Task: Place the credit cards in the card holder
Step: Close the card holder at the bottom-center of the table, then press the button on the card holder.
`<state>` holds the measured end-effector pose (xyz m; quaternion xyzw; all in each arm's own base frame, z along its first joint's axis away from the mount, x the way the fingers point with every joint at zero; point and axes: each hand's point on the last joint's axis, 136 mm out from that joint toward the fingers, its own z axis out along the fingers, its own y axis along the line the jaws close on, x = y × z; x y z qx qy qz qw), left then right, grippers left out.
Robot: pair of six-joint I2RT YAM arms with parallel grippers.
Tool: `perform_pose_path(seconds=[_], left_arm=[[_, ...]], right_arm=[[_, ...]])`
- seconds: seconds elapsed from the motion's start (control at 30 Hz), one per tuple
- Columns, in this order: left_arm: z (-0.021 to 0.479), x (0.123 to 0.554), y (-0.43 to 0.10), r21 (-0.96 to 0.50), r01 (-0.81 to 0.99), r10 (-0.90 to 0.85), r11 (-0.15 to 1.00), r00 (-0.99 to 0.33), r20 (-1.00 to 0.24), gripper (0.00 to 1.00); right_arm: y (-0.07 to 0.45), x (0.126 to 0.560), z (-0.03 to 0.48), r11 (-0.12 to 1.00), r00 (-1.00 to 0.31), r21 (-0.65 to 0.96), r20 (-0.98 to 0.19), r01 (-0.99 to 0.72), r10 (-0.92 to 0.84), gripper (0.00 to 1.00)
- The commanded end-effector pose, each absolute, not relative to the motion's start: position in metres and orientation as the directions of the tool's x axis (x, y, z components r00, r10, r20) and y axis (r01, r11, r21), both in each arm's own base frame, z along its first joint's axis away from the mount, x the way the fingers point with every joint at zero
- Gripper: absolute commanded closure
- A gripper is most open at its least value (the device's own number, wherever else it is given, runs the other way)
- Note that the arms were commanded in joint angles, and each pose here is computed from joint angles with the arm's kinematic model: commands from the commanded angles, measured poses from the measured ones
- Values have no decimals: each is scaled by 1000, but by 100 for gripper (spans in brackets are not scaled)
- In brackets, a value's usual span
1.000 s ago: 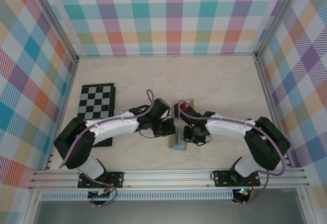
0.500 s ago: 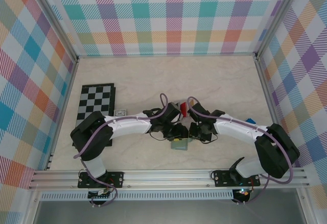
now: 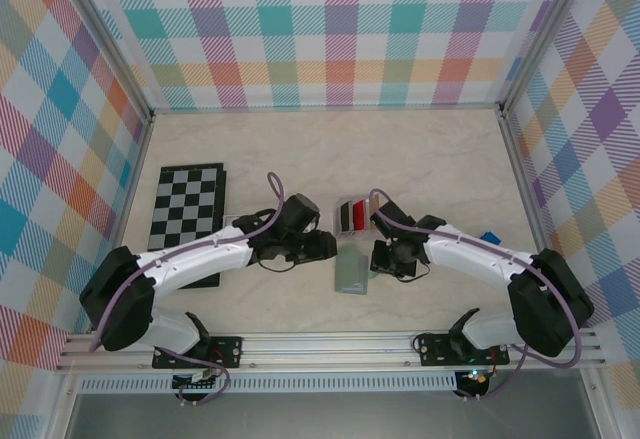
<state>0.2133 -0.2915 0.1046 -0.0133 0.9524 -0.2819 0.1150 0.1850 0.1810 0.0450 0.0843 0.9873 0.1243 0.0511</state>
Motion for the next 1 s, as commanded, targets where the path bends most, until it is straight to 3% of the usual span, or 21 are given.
perform_pose_path(seconds=[0.0, 0.2, 0.37, 0.6, 0.97], left_arm=[[83, 203, -290, -525, 40, -42, 850, -989, -144, 52], [64, 200, -308, -551, 43, 1, 833, -997, -77, 52], [55, 198, -318, -558, 54, 31, 828, -998, -50, 53], [44, 194, -329, -542, 77, 73, 837, -997, -27, 55], [25, 189, -339, -496, 110, 120, 861, -993, -11, 59]], right_arm=[[182, 187, 58, 954, -982, 266, -88, 138, 166, 75], [184, 188, 58, 950, -983, 283, -86, 133, 163, 85], [184, 187, 59, 949, -983, 288, -83, 131, 161, 85], [191, 187, 66, 931, -984, 348, -96, 107, 149, 96], [207, 193, 86, 876, -983, 479, -128, 53, 130, 97]])
